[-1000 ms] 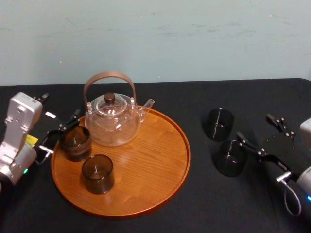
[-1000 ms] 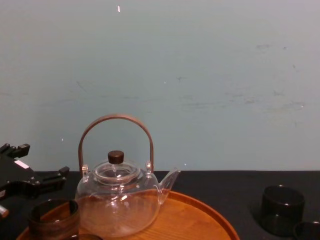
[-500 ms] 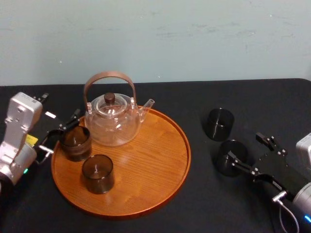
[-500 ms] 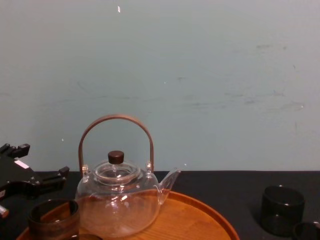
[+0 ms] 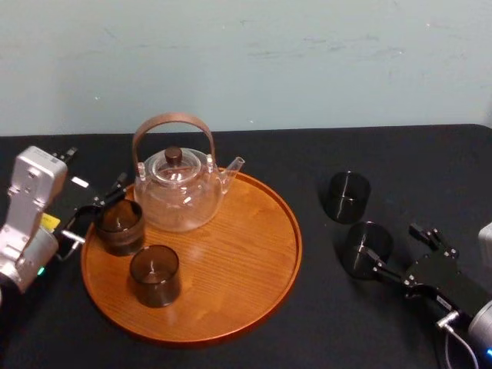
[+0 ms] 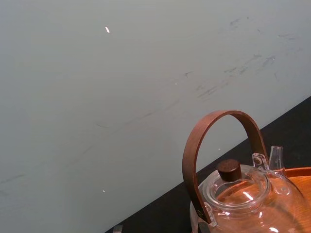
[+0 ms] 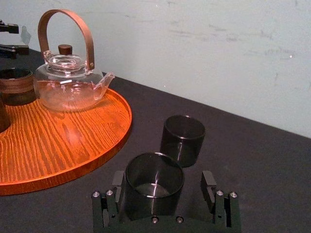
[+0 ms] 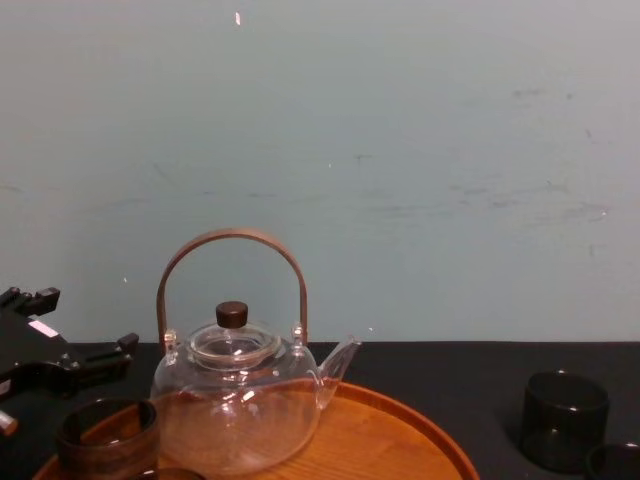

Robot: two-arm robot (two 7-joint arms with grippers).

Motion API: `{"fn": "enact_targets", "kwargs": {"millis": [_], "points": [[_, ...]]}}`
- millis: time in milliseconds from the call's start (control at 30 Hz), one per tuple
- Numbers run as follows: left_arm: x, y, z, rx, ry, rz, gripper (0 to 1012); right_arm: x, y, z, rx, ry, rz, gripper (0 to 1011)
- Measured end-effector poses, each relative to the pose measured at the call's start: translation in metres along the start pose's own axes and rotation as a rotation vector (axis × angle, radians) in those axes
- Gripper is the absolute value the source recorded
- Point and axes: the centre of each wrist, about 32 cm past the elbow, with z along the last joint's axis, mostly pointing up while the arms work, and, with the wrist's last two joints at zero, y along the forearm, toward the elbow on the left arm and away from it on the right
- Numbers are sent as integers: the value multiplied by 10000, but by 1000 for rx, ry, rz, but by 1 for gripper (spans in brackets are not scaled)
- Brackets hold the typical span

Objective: Pick up the glass from the table and place it on the tray.

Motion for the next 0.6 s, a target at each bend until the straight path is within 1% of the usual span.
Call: {"fn": "enact_targets", "kwargs": {"millis": [600], "points": [[0,0,0,0,0,0,1001,16,38,-164,-40,60,19,1003]]}}
